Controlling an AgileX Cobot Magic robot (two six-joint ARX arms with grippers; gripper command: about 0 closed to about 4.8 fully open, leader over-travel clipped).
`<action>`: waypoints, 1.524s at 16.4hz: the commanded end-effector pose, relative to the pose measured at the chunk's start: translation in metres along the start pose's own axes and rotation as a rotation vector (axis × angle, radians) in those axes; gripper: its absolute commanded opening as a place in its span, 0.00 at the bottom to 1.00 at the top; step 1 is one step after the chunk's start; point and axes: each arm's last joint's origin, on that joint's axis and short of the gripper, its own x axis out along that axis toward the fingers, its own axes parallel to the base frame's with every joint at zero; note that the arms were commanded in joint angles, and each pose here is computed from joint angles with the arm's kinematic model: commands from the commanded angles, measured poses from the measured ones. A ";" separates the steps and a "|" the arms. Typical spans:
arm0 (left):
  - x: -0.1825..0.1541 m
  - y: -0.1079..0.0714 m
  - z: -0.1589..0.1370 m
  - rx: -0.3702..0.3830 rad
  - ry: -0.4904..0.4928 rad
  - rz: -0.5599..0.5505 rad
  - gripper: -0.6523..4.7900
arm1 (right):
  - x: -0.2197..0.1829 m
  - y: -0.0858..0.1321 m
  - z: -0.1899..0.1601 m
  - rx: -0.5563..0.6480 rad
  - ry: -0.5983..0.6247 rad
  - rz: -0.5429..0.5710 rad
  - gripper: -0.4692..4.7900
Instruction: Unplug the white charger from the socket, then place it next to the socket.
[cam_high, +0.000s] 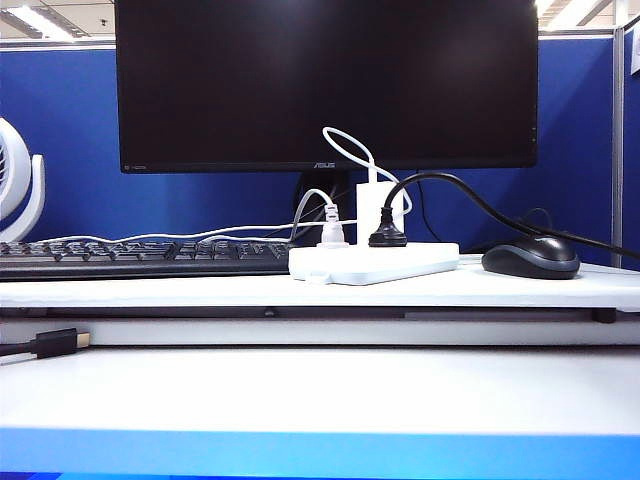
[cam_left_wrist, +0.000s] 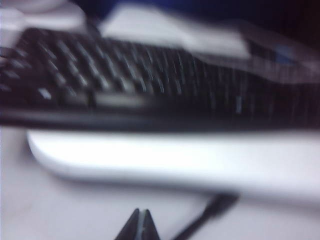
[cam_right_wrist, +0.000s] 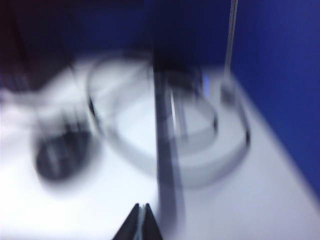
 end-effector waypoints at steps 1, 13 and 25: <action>-0.008 -0.005 0.031 -0.089 -0.136 -0.011 0.11 | -0.012 0.002 0.040 0.049 -0.130 0.012 0.08; 0.051 -0.050 0.224 0.060 -0.238 -0.242 0.11 | 0.052 0.028 0.228 0.057 -0.229 0.321 0.08; 0.135 -0.141 0.201 0.319 0.126 -0.780 0.11 | 0.195 0.112 0.208 -0.032 0.248 0.677 0.08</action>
